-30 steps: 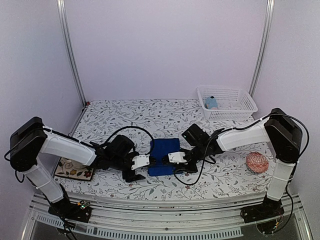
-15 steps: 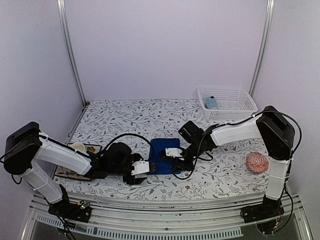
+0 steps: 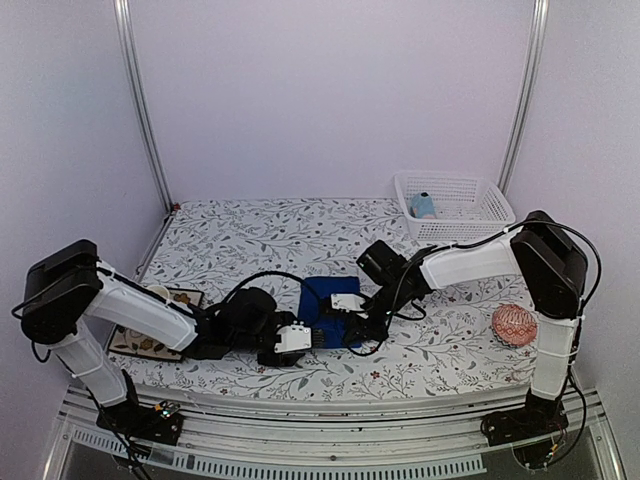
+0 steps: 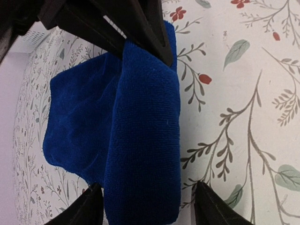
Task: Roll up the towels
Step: Roll the towel at the center of the board.
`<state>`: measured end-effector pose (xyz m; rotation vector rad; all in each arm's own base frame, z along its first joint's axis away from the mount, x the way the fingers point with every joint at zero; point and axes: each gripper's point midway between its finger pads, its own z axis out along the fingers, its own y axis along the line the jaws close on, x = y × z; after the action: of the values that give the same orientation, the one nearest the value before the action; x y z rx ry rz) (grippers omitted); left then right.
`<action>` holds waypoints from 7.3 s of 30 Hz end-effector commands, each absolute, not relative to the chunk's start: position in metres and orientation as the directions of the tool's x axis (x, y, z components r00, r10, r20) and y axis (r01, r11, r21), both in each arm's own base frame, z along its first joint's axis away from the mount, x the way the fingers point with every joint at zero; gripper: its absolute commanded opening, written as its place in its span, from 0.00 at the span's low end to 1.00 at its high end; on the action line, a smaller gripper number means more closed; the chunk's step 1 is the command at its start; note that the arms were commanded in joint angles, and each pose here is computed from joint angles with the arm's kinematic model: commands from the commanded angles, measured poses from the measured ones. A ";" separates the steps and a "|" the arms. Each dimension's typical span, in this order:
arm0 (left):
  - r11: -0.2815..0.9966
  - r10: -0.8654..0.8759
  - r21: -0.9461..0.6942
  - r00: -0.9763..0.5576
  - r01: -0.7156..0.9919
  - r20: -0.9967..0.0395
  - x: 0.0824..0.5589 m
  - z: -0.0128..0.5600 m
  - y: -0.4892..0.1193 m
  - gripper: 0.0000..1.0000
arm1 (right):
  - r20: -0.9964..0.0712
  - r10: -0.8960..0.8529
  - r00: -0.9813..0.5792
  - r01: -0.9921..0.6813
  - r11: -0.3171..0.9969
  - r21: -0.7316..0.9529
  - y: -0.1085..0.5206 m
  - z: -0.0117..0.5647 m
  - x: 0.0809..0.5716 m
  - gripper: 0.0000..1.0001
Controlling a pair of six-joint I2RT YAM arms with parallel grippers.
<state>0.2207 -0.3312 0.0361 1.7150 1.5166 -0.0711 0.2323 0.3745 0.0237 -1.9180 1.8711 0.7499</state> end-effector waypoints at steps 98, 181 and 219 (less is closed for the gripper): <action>0.307 0.754 -0.559 -0.555 0.770 -0.351 0.198 -0.009 -0.331 0.30 | -0.446 -0.720 0.531 -0.797 -0.245 -0.553 0.375 0.025 0.222 0.15; 0.127 0.782 0.715 0.374 0.687 -0.499 0.203 0.069 -0.342 0.68 | -0.554 -0.832 0.038 -0.967 -0.171 0.191 0.387 -0.004 0.213 0.17; -0.008 0.858 0.429 0.227 0.903 -0.461 0.202 0.010 -0.337 0.05 | -0.598 -0.793 0.116 -0.993 -0.112 -0.045 0.368 0.056 0.249 0.56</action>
<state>0.2122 -0.3449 0.0269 1.7687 1.5222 0.0056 0.2320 0.3805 0.0341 -2.0025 1.7706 0.7435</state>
